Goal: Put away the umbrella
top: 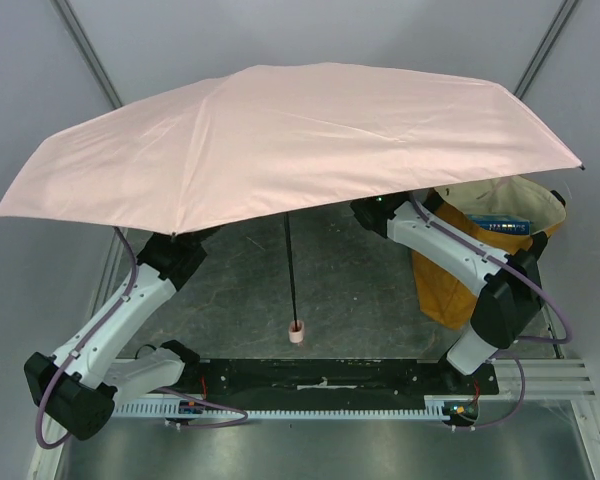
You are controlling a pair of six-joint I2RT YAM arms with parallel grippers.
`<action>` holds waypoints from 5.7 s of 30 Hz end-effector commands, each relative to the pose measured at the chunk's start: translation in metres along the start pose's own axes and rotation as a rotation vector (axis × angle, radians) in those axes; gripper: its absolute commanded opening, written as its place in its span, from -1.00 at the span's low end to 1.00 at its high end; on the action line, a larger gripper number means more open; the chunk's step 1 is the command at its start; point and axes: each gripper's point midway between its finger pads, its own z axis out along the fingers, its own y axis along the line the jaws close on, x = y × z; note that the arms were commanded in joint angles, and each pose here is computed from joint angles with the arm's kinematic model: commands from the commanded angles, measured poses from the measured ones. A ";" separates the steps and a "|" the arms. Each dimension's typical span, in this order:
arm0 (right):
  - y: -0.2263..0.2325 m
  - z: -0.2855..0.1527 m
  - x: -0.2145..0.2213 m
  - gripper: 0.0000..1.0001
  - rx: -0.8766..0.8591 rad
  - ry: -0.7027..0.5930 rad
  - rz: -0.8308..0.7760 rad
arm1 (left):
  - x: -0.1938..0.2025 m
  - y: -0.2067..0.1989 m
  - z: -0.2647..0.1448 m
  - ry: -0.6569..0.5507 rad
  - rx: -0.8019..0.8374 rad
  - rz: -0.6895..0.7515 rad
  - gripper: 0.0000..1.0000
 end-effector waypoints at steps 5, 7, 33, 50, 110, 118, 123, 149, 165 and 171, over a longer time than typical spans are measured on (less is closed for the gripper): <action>0.046 -0.001 -0.051 -1.00 -0.177 -0.147 0.106 | 0.012 -0.022 -0.018 0.046 0.097 -0.008 0.04; 0.049 0.002 -0.057 -1.00 -0.196 -0.170 0.108 | 0.032 -0.013 -0.025 0.088 0.091 -0.033 0.11; 0.083 -0.041 -0.047 -1.00 -0.630 -0.096 -0.007 | 0.040 -0.076 -0.071 0.139 0.408 -0.286 -0.96; -0.012 -0.108 0.097 -1.00 0.188 0.219 0.104 | 0.024 -0.016 -0.026 0.061 0.102 -0.110 -0.96; -0.062 -0.024 0.062 -1.00 0.356 0.133 0.041 | 0.105 0.023 -0.069 0.222 -0.005 -0.301 0.21; -0.063 -0.015 0.054 -1.00 0.316 0.114 0.017 | 0.142 0.018 -0.077 0.292 0.060 -0.414 -0.21; -0.064 -0.022 0.061 -1.00 0.315 0.158 -0.004 | 0.130 0.021 -0.063 0.270 0.031 -0.346 -0.96; -0.019 -0.143 0.176 -1.00 0.119 0.483 0.187 | 0.052 0.022 -0.057 -0.032 -0.029 -0.045 -0.96; -0.044 -0.135 0.170 -0.92 0.216 0.485 0.107 | 0.058 0.032 -0.063 -0.023 -0.062 0.026 -0.97; -0.042 -0.139 0.178 -1.00 0.189 0.505 0.101 | 0.065 0.037 -0.058 0.011 -0.076 0.000 -0.86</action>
